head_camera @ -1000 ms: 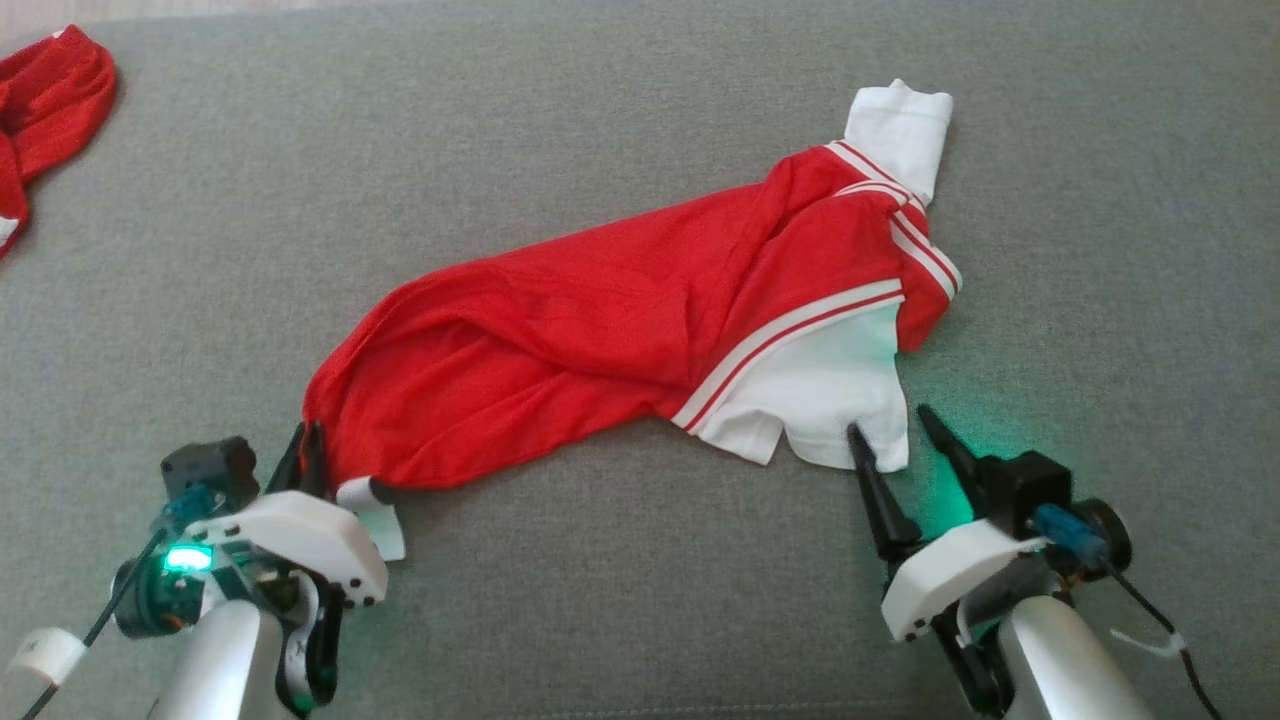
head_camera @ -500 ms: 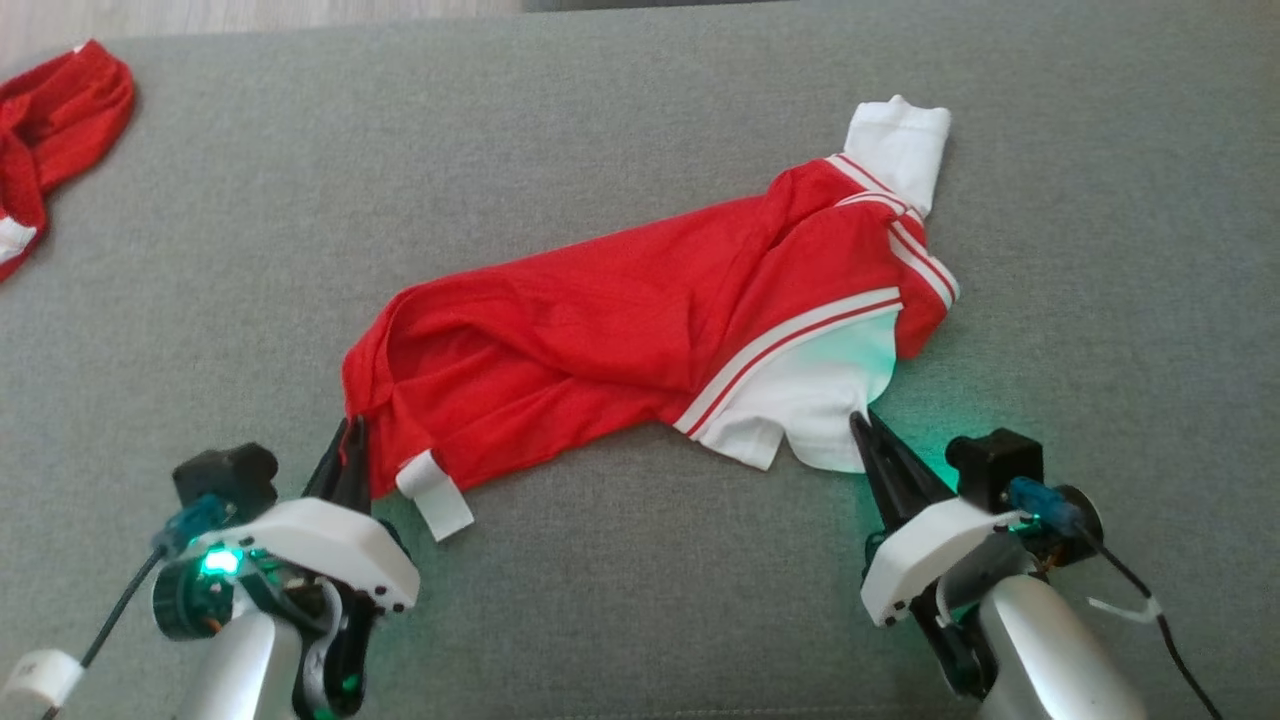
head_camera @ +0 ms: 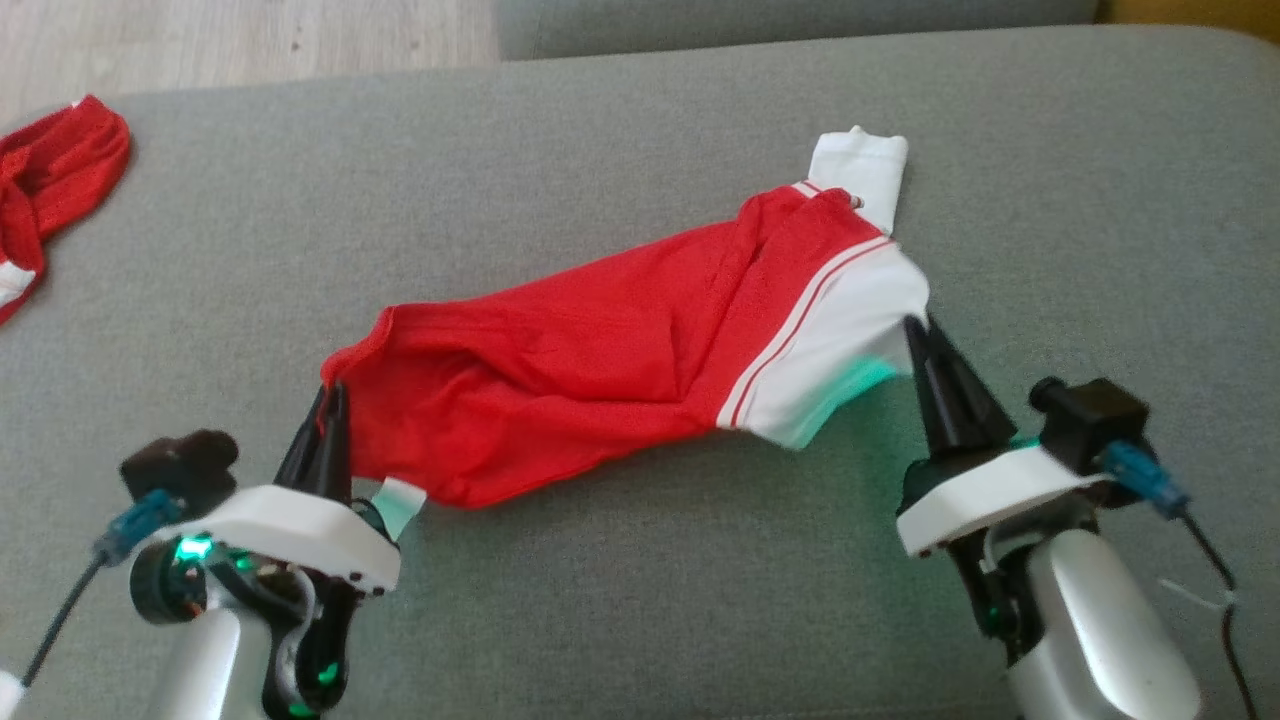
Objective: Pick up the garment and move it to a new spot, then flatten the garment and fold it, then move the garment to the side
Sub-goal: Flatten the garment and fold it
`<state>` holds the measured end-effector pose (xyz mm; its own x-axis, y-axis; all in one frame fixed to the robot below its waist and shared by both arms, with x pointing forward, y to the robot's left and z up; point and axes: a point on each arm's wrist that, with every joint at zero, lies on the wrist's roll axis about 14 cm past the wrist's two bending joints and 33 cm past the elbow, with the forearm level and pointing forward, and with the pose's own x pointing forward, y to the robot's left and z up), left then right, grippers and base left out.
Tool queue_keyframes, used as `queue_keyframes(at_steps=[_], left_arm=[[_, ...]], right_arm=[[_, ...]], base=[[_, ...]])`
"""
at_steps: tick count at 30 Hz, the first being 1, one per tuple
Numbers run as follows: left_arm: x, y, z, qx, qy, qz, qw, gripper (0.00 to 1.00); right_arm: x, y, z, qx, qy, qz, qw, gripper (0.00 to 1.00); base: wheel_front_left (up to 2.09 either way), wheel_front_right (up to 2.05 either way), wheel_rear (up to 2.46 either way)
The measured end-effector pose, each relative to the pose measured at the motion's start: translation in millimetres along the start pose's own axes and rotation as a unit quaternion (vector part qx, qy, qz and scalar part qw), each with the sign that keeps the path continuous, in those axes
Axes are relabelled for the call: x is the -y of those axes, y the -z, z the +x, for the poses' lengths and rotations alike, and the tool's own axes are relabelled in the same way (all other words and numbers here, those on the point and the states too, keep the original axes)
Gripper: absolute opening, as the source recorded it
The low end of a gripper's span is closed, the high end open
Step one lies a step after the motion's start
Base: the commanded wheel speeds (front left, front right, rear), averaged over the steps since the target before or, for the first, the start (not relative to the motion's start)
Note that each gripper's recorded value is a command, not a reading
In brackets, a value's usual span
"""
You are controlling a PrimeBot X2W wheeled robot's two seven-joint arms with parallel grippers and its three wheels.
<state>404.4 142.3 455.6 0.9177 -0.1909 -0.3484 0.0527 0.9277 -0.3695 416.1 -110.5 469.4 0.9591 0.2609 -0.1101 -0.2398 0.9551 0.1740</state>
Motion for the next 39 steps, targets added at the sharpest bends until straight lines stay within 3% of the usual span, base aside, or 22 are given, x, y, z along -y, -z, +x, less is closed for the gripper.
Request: queue_keyframes(at_steps=[7, 13, 14, 25, 31, 34, 39], left_arm=[[36, -50, -14, 0.071, 0.064, -0.051, 0.994, 0.0], [84, -129, -45, 0.161, 0.147, -0.064, 0.974, 0.0], [84, -129, -45, 0.161, 0.147, -0.064, 0.974, 0.0], [166, -219, -121, 0.235, 0.29, -0.079, 0.924, 0.0], [183, -247, -138, 0.241, 0.321, -0.072, 0.913, 0.0], [182, -252, -128, 0.23, 0.314, -0.065, 0.919, 0.0], [165, -245, -76, 0.19, 0.265, -0.053, 0.944, 0.0]], right_arm=[[-2, -65, -11, 0.1, 0.001, -0.006, 0.995, 0.0], [-3, -145, -38, 0.214, 0.005, -0.028, 0.976, 0.0], [-3, -145, -38, 0.214, 0.005, -0.028, 0.976, 0.0], [-9, -277, -122, 0.395, 0.034, -0.112, 0.911, 0.0], [-3, -316, -155, 0.44, 0.061, -0.155, 0.883, 0.0], [3, -320, -147, 0.425, 0.067, -0.168, 0.887, 0.0], [14, -295, -90, 0.349, 0.048, -0.149, 0.924, 0.0]], base=[[0.0, 0.0, 0.0], [0.0, 0.0, 0.0], [0.0, 0.0, 0.0], [0.0, 0.0, 0.0], [0.0, 0.0, 0.0], [0.0, 0.0, 0.0], [0.0, 0.0, 0.0]])
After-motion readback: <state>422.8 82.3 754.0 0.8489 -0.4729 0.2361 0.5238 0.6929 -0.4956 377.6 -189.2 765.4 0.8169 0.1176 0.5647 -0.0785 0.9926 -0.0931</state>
